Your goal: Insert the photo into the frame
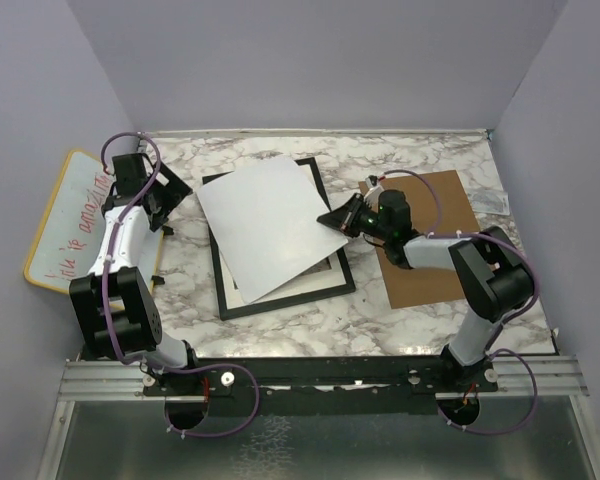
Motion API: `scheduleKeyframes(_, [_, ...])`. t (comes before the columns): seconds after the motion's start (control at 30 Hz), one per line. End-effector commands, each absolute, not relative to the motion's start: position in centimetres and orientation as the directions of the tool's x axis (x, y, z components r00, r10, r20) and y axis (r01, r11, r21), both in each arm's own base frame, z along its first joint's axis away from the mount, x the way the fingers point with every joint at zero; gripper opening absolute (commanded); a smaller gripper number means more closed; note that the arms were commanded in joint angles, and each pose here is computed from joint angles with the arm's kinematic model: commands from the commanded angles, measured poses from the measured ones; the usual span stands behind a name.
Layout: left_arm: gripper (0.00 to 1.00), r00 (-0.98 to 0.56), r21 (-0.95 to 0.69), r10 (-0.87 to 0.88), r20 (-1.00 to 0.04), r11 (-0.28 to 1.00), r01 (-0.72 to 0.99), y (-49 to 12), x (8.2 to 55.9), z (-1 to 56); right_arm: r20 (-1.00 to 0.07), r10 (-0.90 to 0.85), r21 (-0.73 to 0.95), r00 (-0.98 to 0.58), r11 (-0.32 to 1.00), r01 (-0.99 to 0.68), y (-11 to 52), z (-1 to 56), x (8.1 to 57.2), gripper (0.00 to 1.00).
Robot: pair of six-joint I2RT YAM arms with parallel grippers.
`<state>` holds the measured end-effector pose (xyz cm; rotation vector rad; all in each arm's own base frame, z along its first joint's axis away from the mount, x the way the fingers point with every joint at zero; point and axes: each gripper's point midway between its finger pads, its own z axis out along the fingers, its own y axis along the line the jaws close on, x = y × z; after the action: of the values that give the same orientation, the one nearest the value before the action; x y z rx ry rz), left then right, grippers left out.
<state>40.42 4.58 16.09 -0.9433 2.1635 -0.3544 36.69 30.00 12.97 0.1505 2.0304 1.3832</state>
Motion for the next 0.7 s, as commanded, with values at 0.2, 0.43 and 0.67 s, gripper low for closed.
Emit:
scheduleKeyframes(0.2, [0.94,-0.547,-0.586,-0.749,-0.375,0.648,-0.486,1.7,40.2,11.4,-0.465,0.54,0.827,-0.702,0.547,-0.127,26.6,9.7,36.8,0.01])
scheduleKeyframes(0.43, [0.9,-0.594,-0.582,-0.732,-0.334,0.656,-0.481,0.4,41.1,8.9,-0.396,0.579,0.845,-0.713,0.533,-0.037,26.0,8.1,35.9,0.01])
scheduleKeyframes(0.67, [0.87,-0.607,-0.543,-0.72,-0.335,0.674,-0.5,0.1,40.9,6.8,-0.273,0.588,0.888,-0.762,0.459,0.036,27.6,7.4,35.1,0.01])
